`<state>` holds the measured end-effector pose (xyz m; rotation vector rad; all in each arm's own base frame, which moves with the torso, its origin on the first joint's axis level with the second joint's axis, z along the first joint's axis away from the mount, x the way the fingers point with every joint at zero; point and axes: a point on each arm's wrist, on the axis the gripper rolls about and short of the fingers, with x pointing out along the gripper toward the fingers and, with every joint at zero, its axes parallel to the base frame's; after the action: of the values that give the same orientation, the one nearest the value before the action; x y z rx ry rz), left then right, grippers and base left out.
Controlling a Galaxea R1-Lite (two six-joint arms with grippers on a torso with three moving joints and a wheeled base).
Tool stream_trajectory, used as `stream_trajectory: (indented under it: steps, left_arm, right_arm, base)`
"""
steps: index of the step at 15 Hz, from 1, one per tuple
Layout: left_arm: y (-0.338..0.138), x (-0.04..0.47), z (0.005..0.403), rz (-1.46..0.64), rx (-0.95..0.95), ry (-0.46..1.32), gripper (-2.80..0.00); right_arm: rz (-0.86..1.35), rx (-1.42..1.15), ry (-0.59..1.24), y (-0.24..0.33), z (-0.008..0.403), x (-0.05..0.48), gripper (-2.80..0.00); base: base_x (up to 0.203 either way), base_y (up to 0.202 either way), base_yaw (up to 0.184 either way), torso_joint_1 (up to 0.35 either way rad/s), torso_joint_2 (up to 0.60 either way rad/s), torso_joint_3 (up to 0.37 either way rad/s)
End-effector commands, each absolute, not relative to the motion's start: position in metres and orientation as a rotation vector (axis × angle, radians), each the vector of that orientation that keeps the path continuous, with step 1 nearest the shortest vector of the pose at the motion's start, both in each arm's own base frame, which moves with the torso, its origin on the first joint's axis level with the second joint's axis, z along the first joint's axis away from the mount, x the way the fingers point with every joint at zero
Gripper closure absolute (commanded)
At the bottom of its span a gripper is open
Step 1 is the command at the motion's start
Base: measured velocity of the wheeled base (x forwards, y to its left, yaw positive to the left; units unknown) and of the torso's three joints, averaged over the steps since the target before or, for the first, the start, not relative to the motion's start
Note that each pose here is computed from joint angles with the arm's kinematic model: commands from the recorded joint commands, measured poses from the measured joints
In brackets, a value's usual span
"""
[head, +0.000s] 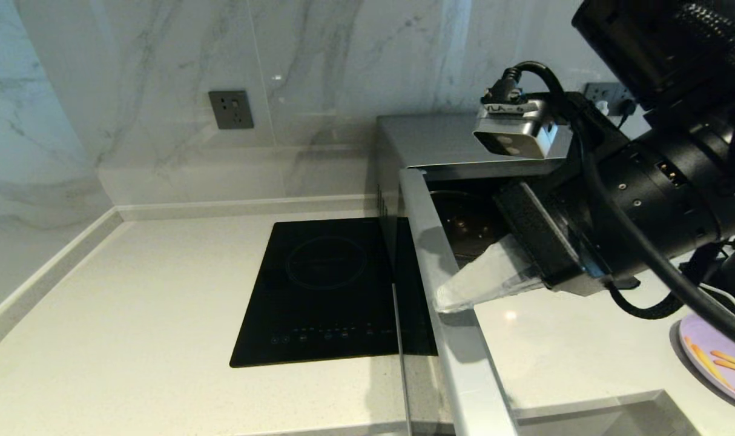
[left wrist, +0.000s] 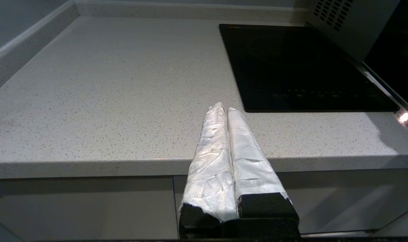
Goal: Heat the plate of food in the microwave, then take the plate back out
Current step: Close the microwave oven
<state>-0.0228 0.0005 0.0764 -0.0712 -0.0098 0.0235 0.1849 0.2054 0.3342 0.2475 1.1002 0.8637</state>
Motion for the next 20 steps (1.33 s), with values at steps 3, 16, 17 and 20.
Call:
stream_trajectory:
  steps: [3,16,17,20]
  left_arm:
    - [0.0,-0.023,0.076,0.024,-0.072,-0.009,0.0]
    - [0.001,-0.023,0.076,0.025,-0.072,-0.009,0.0]
    - [0.0,-0.023,0.076,0.024,-0.072,-0.009,0.0]
    - [0.0,-0.023,0.076,0.024,-0.072,-0.009,0.0]
  right_arm:
    - [0.854,0.225,1.15,0.219,0.324,0.184,0.0]
    - [0.578,0.216,1.128,0.213,0.311,0.189,0.0]
    - [0.541,0.216,1.135,0.21,0.307,0.193,0.0]
    - [0.453,0.249,1.122,0.201,0.305,0.2,0.0]
  base:
    - [0.0,0.0,0.0,0.0,0.0,0.0]
    - [0.0,0.0,0.0,0.0,0.0,0.0]
    - [0.0,0.0,0.0,0.0,0.0,0.0]
    - [0.0,0.0,0.0,0.0,0.0,0.0]
